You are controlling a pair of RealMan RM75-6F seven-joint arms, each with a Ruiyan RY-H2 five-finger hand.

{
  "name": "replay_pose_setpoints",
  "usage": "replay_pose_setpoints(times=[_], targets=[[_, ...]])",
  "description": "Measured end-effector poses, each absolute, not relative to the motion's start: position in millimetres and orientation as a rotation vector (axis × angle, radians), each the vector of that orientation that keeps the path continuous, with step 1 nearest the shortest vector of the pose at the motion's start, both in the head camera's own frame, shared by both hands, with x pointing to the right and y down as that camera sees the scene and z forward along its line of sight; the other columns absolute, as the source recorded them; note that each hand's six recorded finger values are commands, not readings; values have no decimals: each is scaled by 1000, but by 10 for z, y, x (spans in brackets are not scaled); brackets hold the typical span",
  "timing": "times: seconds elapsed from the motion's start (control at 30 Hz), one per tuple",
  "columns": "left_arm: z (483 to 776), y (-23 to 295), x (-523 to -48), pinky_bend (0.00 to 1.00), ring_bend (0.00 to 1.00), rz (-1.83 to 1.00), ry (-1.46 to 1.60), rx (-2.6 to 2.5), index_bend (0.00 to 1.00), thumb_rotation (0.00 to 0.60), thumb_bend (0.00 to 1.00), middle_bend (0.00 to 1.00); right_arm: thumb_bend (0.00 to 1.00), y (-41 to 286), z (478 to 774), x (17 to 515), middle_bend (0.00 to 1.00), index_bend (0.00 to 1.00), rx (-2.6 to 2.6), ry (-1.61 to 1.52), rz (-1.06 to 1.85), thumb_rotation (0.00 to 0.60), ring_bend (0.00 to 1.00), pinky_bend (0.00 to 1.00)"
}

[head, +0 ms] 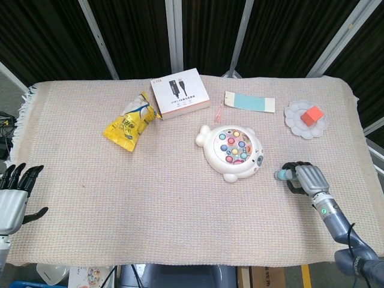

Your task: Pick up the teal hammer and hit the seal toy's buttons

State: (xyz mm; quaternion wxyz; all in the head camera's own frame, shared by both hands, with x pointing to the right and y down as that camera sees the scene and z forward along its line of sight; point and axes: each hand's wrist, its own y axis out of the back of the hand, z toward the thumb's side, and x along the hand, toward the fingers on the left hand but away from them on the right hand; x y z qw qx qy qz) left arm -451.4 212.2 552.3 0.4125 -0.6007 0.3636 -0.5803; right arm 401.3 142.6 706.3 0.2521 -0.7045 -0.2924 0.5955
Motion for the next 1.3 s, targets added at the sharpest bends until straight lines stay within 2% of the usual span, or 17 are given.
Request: replay_pose_setpoints(times=[0.27, 1.0, 1.3], targets=[[5534, 2119, -4507, 16, 18, -1463, 910, -1514, 108, 600, 86, 131, 591, 1425, 7084, 4017, 353, 347, -1920, -790, 1626, 600, 269, 246], [5561, 2099, -4490, 16, 18, -1474, 902, -1519, 105, 600, 86, 131, 591, 1415, 7143, 4009, 454, 418, -1926, -797, 1624, 600, 344, 264], [5574, 2091, -4496, 16, 16, -1478, 902, -1521, 106, 600, 86, 131, 622, 1409, 7157, 3999, 519, 495, -1926, -812, 1614, 600, 396, 274]])
